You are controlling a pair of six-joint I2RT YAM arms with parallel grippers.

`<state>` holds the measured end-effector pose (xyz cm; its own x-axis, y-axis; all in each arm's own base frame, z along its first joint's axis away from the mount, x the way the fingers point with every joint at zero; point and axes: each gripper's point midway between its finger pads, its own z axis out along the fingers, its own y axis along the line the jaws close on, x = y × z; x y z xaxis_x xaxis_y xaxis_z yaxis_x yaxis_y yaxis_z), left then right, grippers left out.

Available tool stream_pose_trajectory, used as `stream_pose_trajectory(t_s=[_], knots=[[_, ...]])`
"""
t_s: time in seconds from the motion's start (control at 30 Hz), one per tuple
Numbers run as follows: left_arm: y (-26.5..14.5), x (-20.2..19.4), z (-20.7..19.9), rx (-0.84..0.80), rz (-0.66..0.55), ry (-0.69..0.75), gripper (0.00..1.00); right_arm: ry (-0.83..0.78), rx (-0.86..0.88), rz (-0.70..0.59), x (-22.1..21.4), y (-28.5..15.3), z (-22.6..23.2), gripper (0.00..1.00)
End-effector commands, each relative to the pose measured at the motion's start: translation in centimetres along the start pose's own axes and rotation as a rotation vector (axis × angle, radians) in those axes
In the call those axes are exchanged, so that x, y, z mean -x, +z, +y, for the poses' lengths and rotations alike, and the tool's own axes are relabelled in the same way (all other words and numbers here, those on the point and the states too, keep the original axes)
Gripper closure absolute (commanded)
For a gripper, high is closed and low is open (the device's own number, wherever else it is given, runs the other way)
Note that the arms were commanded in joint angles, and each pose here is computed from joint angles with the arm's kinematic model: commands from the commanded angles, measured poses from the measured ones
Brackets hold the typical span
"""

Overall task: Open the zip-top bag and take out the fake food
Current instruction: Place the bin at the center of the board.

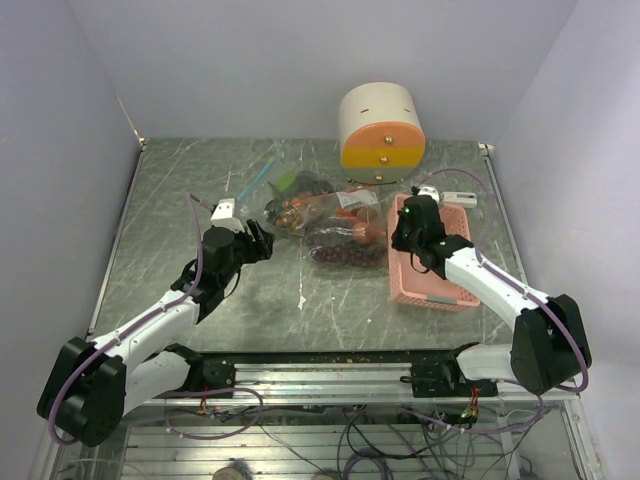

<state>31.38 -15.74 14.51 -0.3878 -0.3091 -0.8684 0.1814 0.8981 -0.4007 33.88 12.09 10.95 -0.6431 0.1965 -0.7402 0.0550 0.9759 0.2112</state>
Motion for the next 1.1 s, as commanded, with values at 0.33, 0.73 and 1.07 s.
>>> stream_pose_trajectory(t_s=[0.33,0.73,1.07], knots=[[0.3,1.4,-1.7,-0.055,-0.024,-0.01,0.28,-0.218,-0.221,-0.024,0.5,-0.2,-0.2,1.0],[0.1,1.5,-1.5,-0.044,-0.028,-0.005,0.28,-0.32,-0.342,-0.025,-0.3,0.6,-3.4,1.0],[0.1,1.6,-1.5,-0.043,-0.03,-0.003,0.28,-0.327,-0.369,-0.071,0.6,-0.8,-4.1,0.6]])
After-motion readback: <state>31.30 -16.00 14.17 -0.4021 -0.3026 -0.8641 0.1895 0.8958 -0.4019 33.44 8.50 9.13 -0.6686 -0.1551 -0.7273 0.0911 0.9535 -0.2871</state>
